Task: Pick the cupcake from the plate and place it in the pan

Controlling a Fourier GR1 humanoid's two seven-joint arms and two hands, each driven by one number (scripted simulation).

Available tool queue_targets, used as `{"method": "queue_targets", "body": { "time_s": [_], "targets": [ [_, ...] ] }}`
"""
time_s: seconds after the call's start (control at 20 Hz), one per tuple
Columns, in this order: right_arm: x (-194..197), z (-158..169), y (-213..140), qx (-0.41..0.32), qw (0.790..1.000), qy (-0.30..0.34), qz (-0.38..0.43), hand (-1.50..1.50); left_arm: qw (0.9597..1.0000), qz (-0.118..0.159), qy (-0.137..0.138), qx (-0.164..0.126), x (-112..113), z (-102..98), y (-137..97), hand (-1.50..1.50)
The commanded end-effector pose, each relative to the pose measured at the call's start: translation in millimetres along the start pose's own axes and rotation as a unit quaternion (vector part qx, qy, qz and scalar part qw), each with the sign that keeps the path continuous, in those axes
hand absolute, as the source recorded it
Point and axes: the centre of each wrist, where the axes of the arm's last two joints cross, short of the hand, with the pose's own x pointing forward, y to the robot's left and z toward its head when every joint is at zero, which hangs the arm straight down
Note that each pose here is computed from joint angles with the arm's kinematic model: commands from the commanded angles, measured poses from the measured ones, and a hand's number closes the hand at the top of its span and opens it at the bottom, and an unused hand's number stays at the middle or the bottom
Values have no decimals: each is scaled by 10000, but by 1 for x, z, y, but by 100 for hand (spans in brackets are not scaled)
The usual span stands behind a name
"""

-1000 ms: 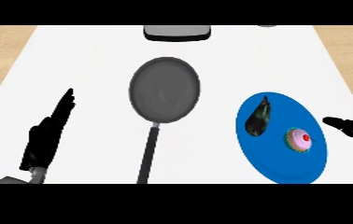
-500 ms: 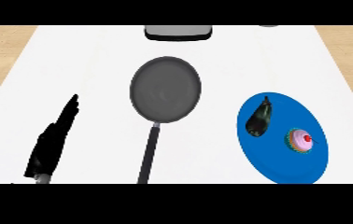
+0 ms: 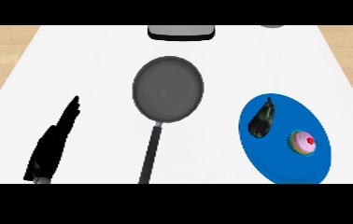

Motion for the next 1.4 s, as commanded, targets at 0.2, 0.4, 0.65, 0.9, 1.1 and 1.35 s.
{"method": "queue_targets", "body": {
  "time_s": [0.2,0.4,0.65,0.9,1.1,1.35],
  "targets": [
    [58,-23,7,529,9961,501,496,-150,9999,9,-78,-107,9,-7,5,0],
    [67,-45,36,1001,9892,737,774,-150,9999,24,-85,-79,9,-4,13,0],
    [76,-39,47,1297,9768,1007,1377,-150,10000,13,-34,-17,4,8,19,0],
    [77,-46,67,1714,9604,1367,1717,-150,10000,26,10,30,-7,-7,-8,0],
    [88,-62,70,1753,9565,1499,1785,-150,10000,-21,-4,53,-8,5,14,0],
    [85,-62,72,1918,9502,1491,1951,-150,10000,16,16,-57,7,6,-5,0]
  ]
}}
